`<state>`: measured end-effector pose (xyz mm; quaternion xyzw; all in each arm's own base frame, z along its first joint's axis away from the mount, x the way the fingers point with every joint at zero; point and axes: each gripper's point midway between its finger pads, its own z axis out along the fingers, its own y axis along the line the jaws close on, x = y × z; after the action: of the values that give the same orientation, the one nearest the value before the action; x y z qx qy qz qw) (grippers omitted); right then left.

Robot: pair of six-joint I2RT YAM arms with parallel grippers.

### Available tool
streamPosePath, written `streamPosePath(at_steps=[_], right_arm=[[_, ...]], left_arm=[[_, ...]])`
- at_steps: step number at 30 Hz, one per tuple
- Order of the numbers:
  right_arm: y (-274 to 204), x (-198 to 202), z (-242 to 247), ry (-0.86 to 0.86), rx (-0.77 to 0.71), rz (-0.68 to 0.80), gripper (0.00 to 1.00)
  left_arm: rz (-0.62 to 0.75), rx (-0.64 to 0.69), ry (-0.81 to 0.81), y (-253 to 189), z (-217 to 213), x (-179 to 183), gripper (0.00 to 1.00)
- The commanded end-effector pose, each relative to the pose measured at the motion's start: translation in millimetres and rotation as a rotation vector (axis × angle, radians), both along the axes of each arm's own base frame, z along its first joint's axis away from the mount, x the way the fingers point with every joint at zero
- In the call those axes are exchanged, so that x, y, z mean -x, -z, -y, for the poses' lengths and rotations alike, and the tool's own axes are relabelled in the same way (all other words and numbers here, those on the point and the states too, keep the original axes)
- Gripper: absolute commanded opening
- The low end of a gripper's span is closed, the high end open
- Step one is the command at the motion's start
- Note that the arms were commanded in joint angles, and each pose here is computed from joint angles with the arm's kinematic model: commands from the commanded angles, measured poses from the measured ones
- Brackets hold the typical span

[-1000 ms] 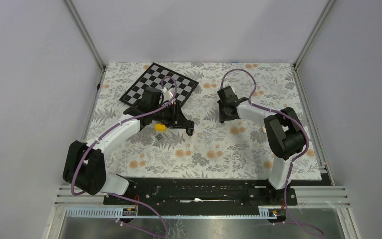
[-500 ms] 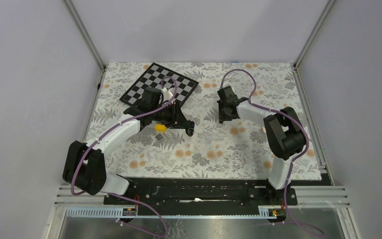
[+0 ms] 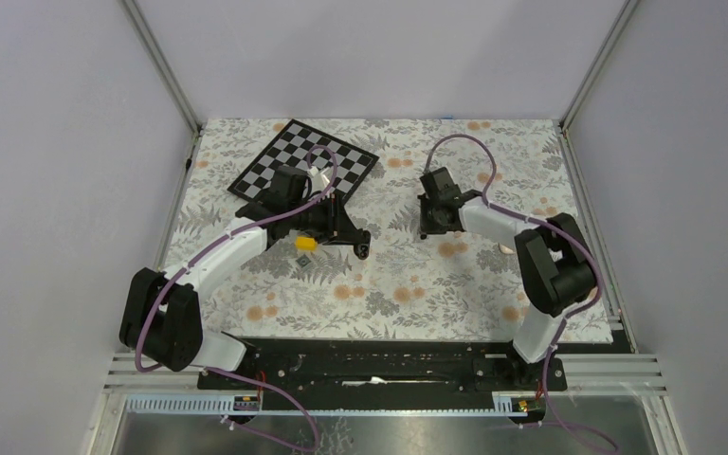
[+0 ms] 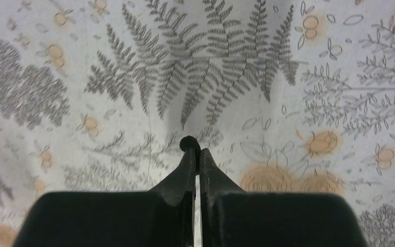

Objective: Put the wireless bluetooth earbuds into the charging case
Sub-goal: Pick up the earbud from the center of the board.

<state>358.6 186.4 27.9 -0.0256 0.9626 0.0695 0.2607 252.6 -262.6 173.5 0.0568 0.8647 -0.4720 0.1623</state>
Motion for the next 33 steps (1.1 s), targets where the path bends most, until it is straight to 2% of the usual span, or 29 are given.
streamPosePath(at_steps=[1,5,12,17,21,24,27,30,33], right_arm=[[-47,11,-5,-0.012,-0.100,0.077,0.00],[-75,31,-11,-0.068,-0.182,0.137,0.00],[-122,71,-33,-0.259,-0.297,0.270,0.00],[-144,94,-41,-0.335,-0.345,0.328,0.00],[-146,103,-43,-0.377,-0.355,0.339,0.00],[-148,105,-44,-0.417,-0.346,0.357,0.00],[-154,107,-47,-0.482,-0.329,0.385,0.00],[-160,109,-51,-0.569,-0.289,0.433,0.00],[-167,113,-60,-0.698,-0.235,0.495,0.00]], left_arm=[[0.069,0.020,-0.005,-14,2,-10,0.00],[0.098,0.032,0.015,-14,3,-9,0.00],[0.303,0.098,0.124,-28,6,-1,0.00],[0.311,0.140,0.178,-29,10,5,0.00],[0.244,0.147,0.161,-27,13,1,0.00],[0.105,0.118,0.146,-15,17,-5,0.00],[-0.004,0.153,0.160,-17,24,-3,0.00],[-0.062,0.185,0.212,-24,29,3,0.00],[-0.094,0.153,0.285,-19,32,7,0.00]])
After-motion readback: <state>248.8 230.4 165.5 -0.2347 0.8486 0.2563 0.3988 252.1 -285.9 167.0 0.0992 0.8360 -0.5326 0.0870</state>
